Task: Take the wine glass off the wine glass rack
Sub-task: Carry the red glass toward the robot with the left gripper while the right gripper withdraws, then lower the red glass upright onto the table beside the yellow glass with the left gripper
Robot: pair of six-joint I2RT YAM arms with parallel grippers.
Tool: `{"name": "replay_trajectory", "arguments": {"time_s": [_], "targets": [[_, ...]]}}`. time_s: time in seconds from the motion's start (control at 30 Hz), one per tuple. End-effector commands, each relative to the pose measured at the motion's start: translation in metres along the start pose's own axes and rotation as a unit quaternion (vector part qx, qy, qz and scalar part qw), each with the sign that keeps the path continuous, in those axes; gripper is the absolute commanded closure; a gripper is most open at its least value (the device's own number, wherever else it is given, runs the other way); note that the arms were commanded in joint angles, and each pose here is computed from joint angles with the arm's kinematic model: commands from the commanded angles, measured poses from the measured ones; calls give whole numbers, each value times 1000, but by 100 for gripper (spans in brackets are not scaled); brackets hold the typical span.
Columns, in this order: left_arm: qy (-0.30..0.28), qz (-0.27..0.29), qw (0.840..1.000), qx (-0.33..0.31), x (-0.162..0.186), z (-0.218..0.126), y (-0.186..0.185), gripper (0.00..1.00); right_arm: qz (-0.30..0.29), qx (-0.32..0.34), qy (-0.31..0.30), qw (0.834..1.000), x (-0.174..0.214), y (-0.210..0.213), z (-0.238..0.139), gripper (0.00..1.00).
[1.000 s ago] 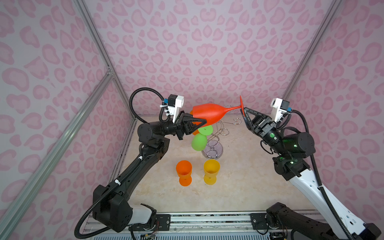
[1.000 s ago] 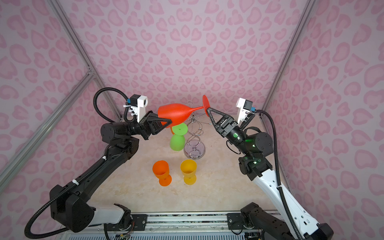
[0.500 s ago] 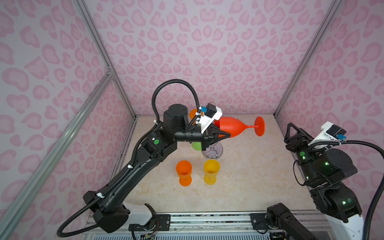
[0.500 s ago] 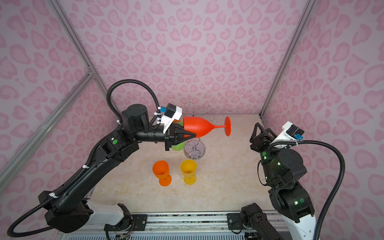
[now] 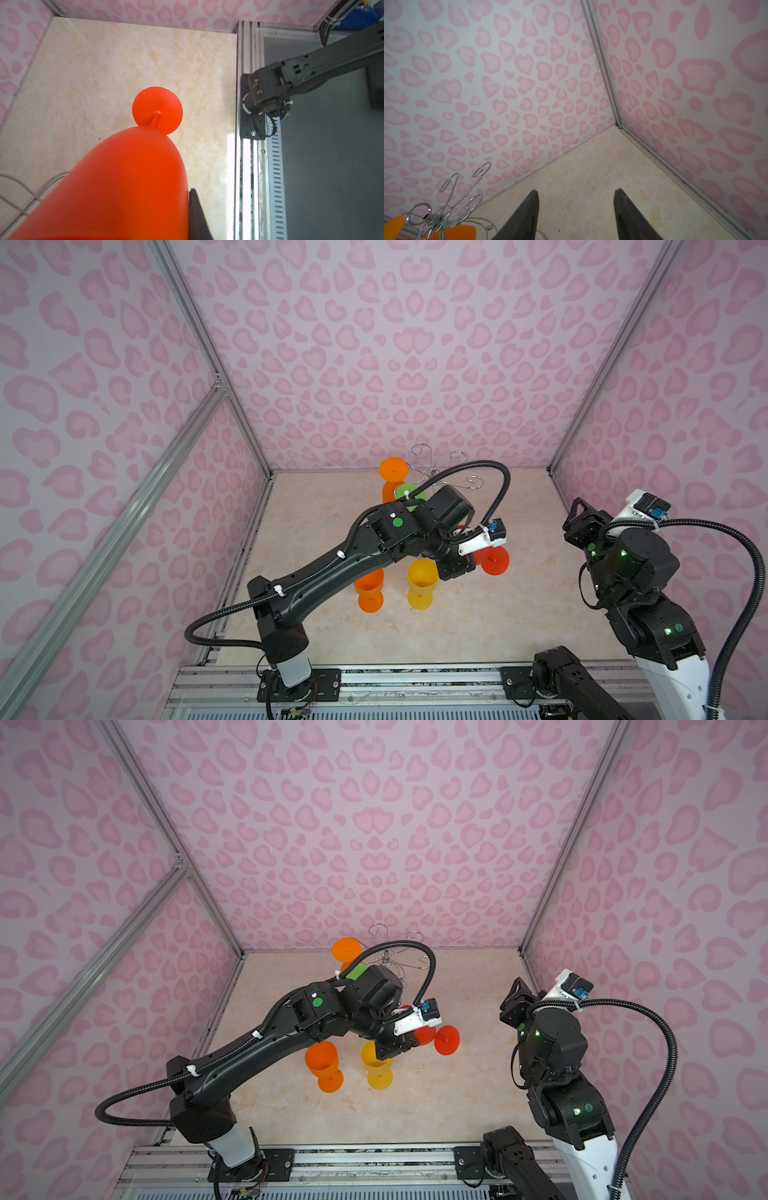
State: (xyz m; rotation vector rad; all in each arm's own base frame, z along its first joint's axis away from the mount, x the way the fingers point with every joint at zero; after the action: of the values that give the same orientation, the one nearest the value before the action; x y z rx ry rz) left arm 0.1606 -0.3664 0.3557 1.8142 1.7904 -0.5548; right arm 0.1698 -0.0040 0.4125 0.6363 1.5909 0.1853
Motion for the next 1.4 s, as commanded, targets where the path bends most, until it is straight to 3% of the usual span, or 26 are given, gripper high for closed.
{"name": "replay_trajectory", "arguments": {"time_s": [0.0,0.3,0.7,1.03,1.37], "targets": [[84,24,996,-16,10,21,-2,98,8,-7,23,1000,9,-3,6,42],[217,47,975,-9,30,90,2,98,44,-15,49,998,16,-18,13,43],[255,47,965,33,44,126,0,98,56,-27,61,996,18,-19,16,43],[271,48,961,41,50,135,-1,97,69,-44,69,994,18,-14,22,44],[248,44,967,30,39,127,3,74,73,-48,72,994,21,-16,21,44]]}}
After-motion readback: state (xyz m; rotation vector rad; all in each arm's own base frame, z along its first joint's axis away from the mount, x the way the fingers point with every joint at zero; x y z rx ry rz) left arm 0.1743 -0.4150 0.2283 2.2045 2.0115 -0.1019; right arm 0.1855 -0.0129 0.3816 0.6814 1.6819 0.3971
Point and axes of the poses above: each gripper's point midway between its finger pads, its own z axis out along the fingers, its own y axis along the line the jaws close on, x = y × z, the point moved 8 cm from there along -z, back along the fingers, and after that the axes turned 5 degrees about z, right-handed, at the moved point
